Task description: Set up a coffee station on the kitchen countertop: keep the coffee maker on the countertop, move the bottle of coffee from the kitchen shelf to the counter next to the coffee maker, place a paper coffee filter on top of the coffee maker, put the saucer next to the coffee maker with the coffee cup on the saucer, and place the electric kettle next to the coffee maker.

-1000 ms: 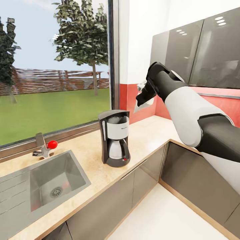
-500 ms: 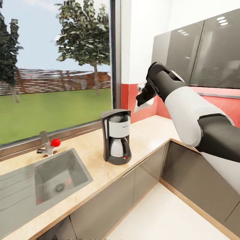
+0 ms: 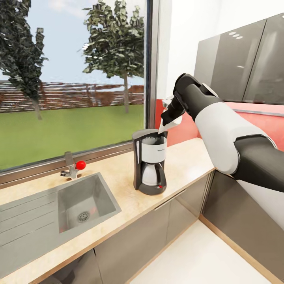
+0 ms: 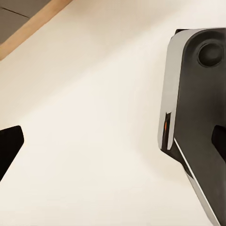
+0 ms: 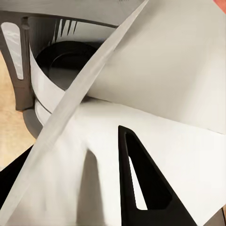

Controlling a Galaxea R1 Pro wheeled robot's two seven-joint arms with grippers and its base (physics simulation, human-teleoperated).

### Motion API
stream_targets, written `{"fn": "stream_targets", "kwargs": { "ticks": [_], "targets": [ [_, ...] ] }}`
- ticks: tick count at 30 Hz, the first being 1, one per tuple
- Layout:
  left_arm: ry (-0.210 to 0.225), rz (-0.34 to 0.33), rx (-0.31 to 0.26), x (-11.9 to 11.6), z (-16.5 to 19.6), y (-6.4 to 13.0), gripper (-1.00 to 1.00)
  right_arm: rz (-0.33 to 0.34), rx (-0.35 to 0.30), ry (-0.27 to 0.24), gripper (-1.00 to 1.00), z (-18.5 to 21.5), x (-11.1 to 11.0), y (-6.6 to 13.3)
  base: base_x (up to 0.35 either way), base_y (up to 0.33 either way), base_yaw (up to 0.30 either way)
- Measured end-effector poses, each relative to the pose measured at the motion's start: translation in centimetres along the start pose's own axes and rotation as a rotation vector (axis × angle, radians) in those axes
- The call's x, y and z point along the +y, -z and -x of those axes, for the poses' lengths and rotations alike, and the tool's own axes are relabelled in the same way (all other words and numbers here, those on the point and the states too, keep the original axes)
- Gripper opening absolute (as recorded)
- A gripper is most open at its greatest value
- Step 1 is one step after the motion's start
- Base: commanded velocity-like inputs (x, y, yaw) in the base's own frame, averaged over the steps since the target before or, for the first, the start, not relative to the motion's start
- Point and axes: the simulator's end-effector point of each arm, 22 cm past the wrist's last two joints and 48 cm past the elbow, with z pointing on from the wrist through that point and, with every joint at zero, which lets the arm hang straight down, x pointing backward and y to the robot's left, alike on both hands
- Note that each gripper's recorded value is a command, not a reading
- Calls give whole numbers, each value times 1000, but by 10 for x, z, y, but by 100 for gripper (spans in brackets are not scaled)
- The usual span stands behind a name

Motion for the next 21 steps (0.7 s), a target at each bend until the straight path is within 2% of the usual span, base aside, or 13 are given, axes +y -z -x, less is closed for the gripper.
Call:
{"fn": "stream_targets", "kwargs": {
  "ticks": [7, 12, 21],
  "targets": [
    [0, 1, 0, 0, 0, 0, 100, -1, 0, 0, -100, 0, 0, 0, 0, 0, 5],
    [-12, 0, 45, 0, -25, 4, 100, 14, 37, 0, -100, -15, 7, -17, 0, 0, 0],
    [-2, 8, 45, 3, -25, 4, 100, 18, 33, -1, -100, -17, 9, -20, 0, 0, 0]
  ]
}}
